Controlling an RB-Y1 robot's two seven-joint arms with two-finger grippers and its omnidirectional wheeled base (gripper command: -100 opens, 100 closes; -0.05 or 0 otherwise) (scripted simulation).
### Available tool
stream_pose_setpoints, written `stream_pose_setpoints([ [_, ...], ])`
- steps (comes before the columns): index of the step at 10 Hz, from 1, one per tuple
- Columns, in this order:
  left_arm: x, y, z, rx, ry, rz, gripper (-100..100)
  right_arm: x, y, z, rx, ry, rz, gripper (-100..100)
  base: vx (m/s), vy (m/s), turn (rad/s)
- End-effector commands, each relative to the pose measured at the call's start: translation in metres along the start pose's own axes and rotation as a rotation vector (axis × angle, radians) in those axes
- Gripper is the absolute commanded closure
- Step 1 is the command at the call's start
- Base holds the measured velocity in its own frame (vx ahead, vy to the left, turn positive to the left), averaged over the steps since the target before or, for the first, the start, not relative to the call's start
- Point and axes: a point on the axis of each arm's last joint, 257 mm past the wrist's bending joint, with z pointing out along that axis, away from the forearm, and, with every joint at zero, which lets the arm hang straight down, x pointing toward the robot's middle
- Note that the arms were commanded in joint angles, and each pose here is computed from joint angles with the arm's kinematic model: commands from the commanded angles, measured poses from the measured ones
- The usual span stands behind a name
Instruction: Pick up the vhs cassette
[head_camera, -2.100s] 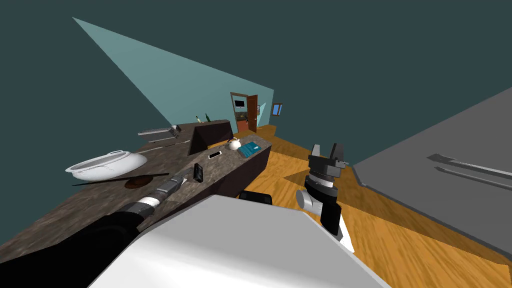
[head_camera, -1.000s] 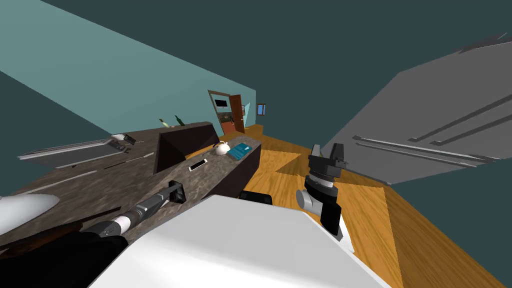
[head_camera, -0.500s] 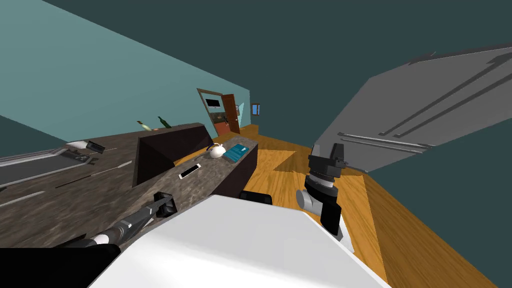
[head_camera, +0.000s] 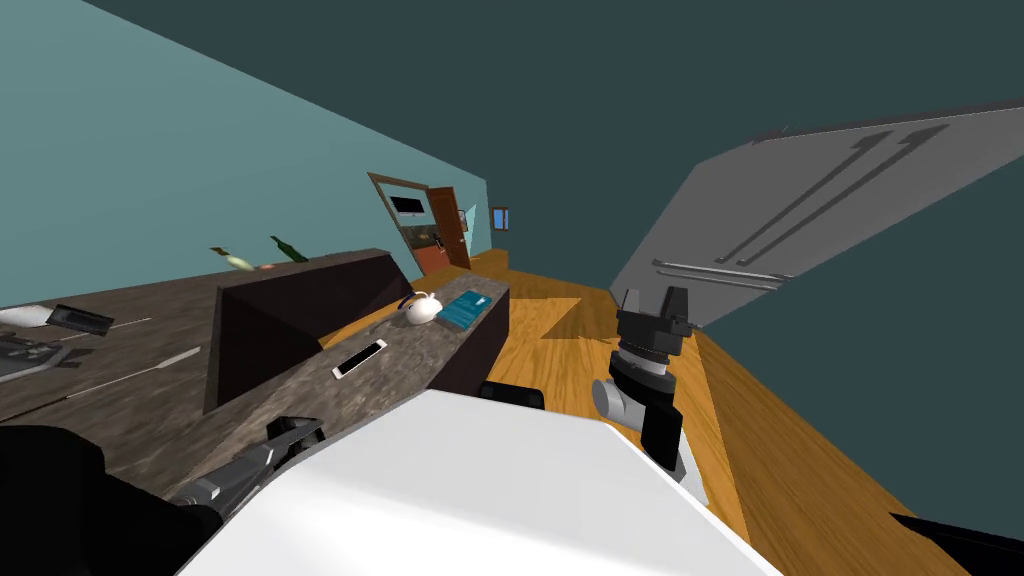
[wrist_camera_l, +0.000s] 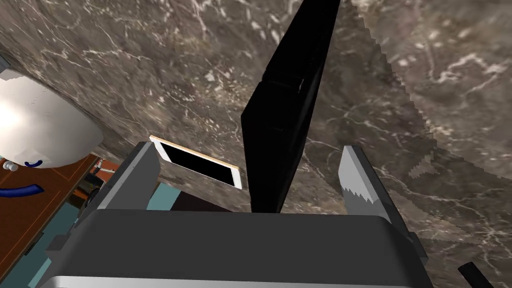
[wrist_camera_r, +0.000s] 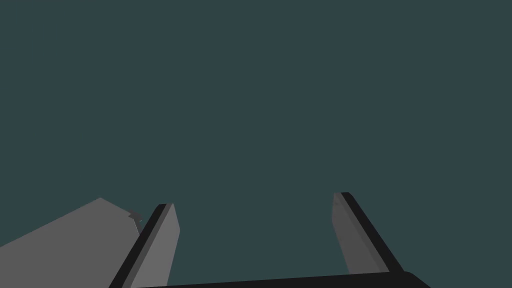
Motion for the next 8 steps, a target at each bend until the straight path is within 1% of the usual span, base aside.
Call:
stream_pose_setpoints([
  [1,0.010,0.026,-0.009,-0.087,0.031,-0.018,-100,0.000,0.000,0.000,0.000,0.000,0.000,0,0.046,0.049,-0.352],
  [2,0.016,0.041,-0.015,-0.135,0.049,-0.028,-100,0.000,0.000,0.000,0.000,0.000,0.000,0,0.046,0.059,-0.347],
  [4,0.027,0.073,-0.032,-0.235,0.083,-0.050,-100,0.000,0.000,0.000,0.000,0.000,0.000,0,0.053,0.069,-0.226],
  [5,0.027,0.074,-0.033,-0.240,0.083,-0.051,-100,0.000,0.000,0.000,0.000,0.000,0.000,0,0.039,0.046,-0.067],
  [8,0.041,0.107,-0.056,-0.351,0.120,-0.077,-100,0.000,0.000,0.000,0.000,0.000,0.000,0,0.035,0.038,-0.166],
])
